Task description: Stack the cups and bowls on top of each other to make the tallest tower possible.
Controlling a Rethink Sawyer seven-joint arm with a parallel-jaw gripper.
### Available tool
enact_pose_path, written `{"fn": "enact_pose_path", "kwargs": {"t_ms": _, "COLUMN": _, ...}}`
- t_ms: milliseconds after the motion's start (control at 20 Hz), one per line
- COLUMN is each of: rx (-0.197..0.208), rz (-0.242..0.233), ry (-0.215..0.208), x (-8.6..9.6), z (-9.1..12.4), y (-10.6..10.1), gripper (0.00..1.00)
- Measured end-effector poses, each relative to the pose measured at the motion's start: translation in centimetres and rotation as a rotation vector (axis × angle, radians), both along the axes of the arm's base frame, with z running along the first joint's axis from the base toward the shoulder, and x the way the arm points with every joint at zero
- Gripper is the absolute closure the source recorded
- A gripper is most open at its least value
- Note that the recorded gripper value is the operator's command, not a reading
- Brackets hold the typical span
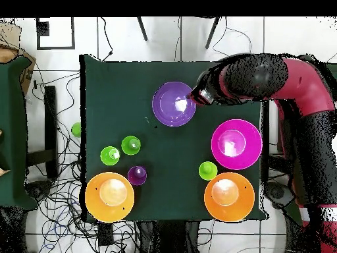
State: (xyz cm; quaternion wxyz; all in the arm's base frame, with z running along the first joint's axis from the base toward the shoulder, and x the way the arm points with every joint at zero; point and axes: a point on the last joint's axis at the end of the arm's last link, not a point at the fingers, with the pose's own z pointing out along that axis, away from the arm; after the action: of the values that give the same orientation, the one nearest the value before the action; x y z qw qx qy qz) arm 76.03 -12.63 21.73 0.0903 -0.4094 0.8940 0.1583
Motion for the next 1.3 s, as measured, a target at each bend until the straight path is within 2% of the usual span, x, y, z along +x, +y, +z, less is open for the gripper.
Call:
{"fn": "enact_pose_path", "kwargs": {"t_ms": 100, "rx": -0.005, "rz": -0.002, "ry": -0.021, "x": 0.4, "z": -0.4, "y": 0.7, "gripper": 0.0}}
{"fn": "enact_pose_path", "kwargs": {"t_ms": 200, "rx": -0.009, "rz": 0.002, "ry": -0.025, "x": 0.5, "z": -0.5, "y": 1.2, "gripper": 0.0}}
{"fn": "enact_pose_path", "kwargs": {"t_ms": 400, "rx": -0.02, "rz": 0.031, "ry": -0.004, "x": 0.7, "z": -0.7, "y": 3.6, "gripper": 0.0}}
{"fn": "enact_pose_path", "kwargs": {"t_ms": 800, "rx": -0.016, "rz": 0.09, "ry": 0.025, "x": 0.8, "z": -0.5, "y": 7.8, "gripper": 0.0}}
{"fn": "enact_pose_path", "kwargs": {"t_ms": 1050, "rx": -0.02, "rz": 0.098, "ry": 0.038, "x": 1.2, "z": -0.1, "y": 8.3, "gripper": 0.0}}
{"fn": "enact_pose_path", "kwargs": {"t_ms": 1300, "rx": -0.027, "rz": 0.076, "ry": 0.034, "x": 2.2, "z": 0.8, "y": 7.0, "gripper": 0.0}}
